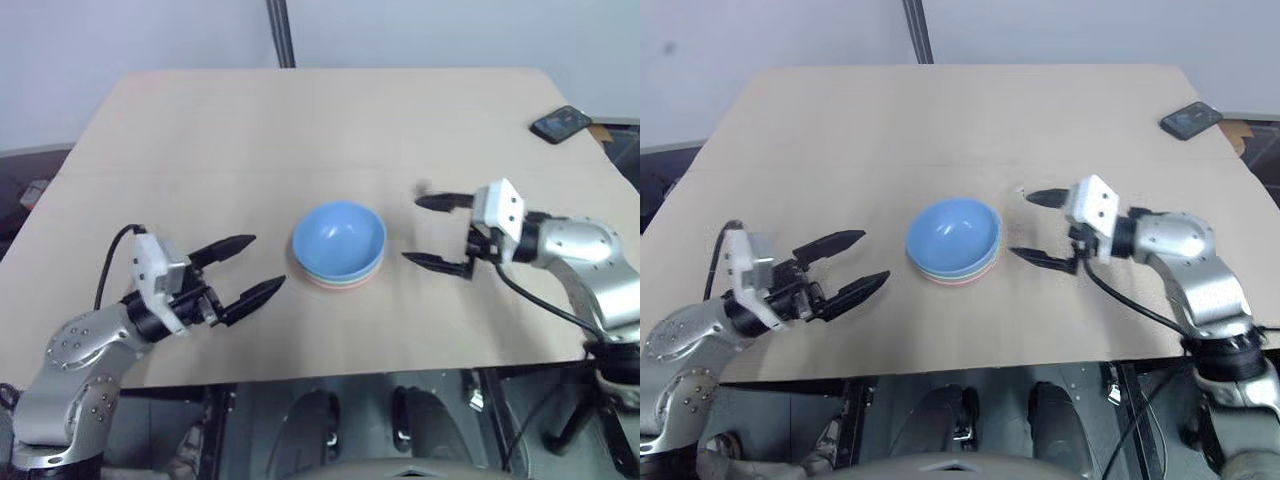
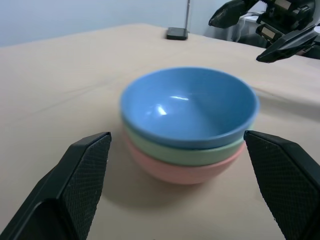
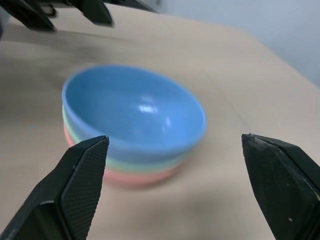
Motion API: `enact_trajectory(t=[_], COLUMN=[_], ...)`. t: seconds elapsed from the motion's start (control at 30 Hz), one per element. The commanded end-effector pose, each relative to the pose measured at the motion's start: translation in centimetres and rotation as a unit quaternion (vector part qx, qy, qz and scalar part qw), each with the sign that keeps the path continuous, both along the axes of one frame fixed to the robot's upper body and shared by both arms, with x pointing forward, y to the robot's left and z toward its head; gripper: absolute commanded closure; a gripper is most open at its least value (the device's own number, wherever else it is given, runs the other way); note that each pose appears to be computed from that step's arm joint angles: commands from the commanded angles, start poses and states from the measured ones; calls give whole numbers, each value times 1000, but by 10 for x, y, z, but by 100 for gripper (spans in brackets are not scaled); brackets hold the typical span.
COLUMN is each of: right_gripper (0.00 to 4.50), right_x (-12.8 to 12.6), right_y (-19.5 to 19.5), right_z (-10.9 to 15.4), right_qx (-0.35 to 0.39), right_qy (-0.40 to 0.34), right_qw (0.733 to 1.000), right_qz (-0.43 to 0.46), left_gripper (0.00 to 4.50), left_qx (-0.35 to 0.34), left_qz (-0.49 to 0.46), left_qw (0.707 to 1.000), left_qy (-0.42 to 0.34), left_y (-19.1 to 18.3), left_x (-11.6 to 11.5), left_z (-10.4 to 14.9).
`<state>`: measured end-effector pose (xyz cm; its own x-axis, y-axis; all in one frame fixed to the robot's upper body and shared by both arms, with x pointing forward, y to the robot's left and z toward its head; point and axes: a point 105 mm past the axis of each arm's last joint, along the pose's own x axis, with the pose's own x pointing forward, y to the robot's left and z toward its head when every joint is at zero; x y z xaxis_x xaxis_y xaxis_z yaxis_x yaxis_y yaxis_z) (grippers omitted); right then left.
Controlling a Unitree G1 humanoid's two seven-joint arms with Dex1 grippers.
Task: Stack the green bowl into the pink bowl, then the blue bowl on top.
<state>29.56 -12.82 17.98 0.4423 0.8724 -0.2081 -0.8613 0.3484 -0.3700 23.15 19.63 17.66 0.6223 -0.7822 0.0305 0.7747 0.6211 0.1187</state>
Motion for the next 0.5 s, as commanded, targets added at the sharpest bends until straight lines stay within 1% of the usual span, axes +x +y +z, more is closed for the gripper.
enact_trajectory(t=[0.03,0.1,0.2,0.3,0.37,0.5], right_gripper=[5,5,5,5,5,5], right_x=[-6,-14,-30,-38,-42,-41], right_y=[-37,-54,-69,-73,-72,-66], right_z=[8,8,11,15,16,18], right_qx=[16,15,17,22,27,33], right_qy=[1,9,29,38,42,40], right_qw=[998,996,995,995,995,995], right_qz=[-63,-87,-95,-94,-89,-83], left_gripper=[0,0,0,0,0,0], left_qx=[28,41,66,69,80,65], left_qz=[32,45,70,76,76,71], left_qw=[999,998,995,995,994,995], left_qy=[-24,-20,-7,8,2,24], left_y=[14,21,31,34,34,31], left_x=[-3,-7,-12,-14,-14,-10], left_z=[12,10,4,0,0,-3])
